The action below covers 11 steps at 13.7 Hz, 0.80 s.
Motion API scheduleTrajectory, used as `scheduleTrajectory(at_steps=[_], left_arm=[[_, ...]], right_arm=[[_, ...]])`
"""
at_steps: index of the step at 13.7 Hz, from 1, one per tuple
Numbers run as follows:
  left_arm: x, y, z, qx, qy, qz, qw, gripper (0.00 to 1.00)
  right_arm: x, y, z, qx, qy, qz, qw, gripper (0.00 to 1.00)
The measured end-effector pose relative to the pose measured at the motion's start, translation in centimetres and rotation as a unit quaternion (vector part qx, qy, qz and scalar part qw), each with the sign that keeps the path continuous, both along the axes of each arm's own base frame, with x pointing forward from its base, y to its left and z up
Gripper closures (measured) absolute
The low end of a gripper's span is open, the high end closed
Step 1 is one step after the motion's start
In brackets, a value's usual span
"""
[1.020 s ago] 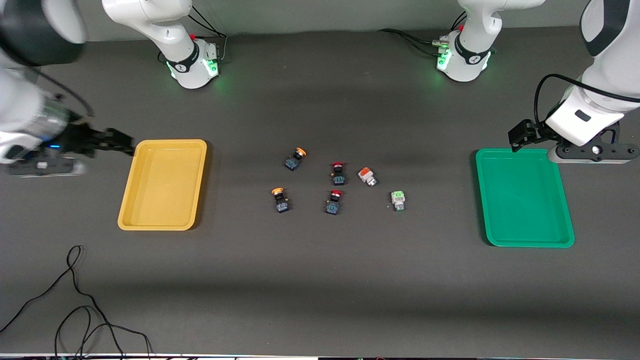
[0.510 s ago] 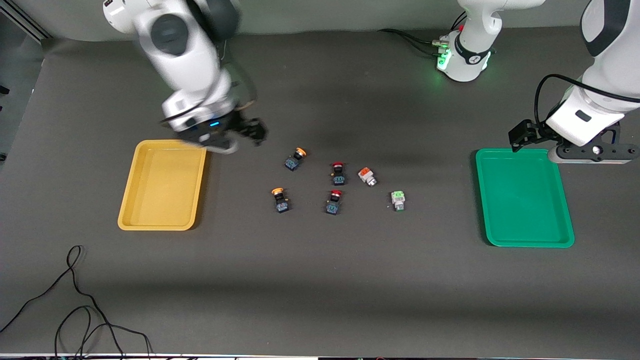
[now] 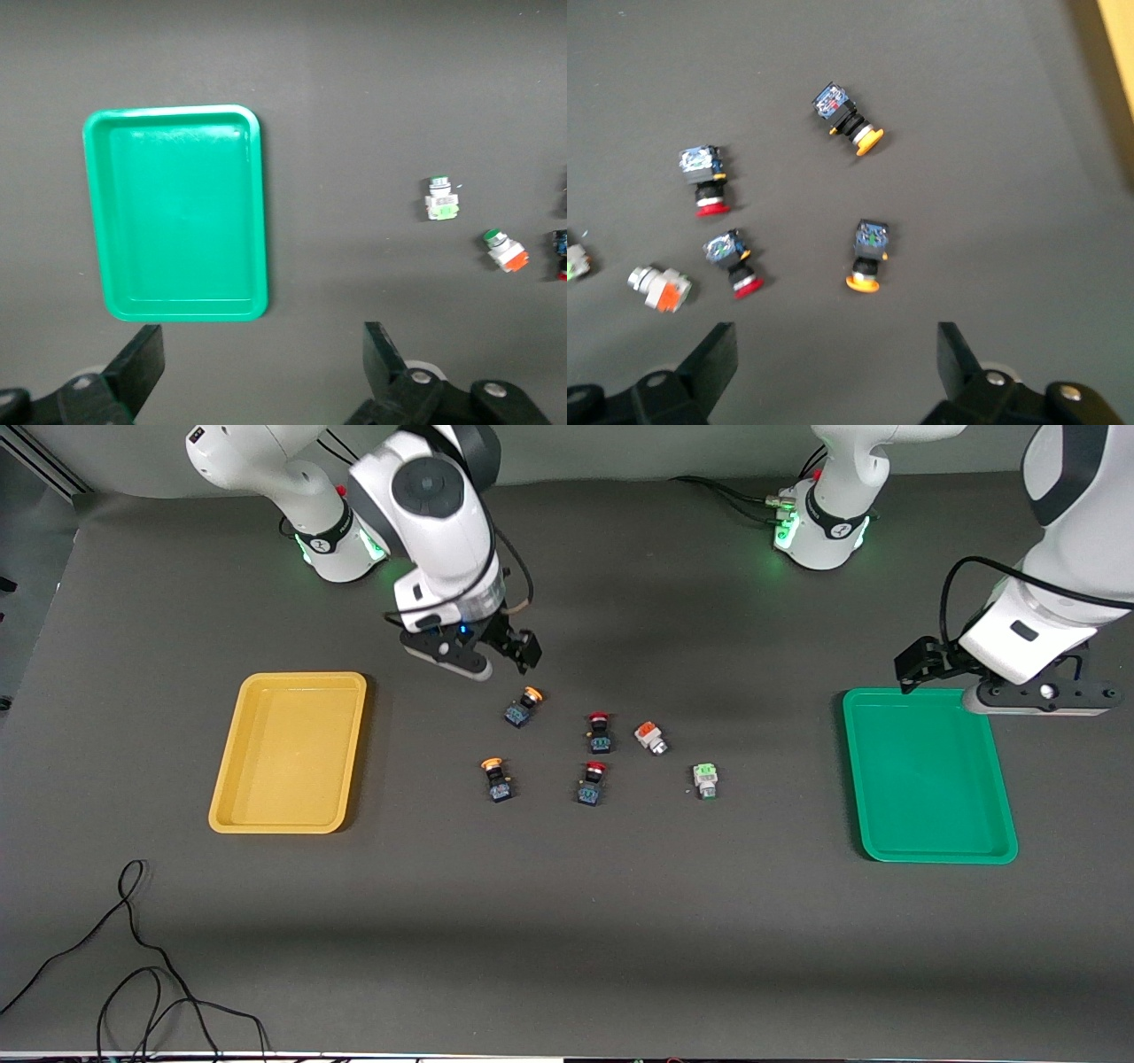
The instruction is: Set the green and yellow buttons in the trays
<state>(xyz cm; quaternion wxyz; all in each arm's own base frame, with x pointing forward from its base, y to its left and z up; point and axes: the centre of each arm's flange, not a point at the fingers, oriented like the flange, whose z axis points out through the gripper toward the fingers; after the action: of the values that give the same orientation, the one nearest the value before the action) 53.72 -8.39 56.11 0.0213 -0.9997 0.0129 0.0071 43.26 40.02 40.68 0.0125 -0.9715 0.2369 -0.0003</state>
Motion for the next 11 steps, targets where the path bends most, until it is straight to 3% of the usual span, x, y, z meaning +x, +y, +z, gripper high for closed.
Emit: scheduleTrajectory(at_steps=[7, 11], left_arm=[[0.7, -13.1, -8.9, -0.010, 0.034, 0.033, 0.999, 0.00], [2.3, -16.7, -18.7, -0.038, 0.022, 0.046, 0.998, 0.00]], right_arm=[[-2.5, 1.2, -19.5, 0.004, -0.013, -0.038, 0.999, 0.00], [-2.7, 0.8, -23.8, -0.007, -0.005, -0.040, 0.999, 0.00]])
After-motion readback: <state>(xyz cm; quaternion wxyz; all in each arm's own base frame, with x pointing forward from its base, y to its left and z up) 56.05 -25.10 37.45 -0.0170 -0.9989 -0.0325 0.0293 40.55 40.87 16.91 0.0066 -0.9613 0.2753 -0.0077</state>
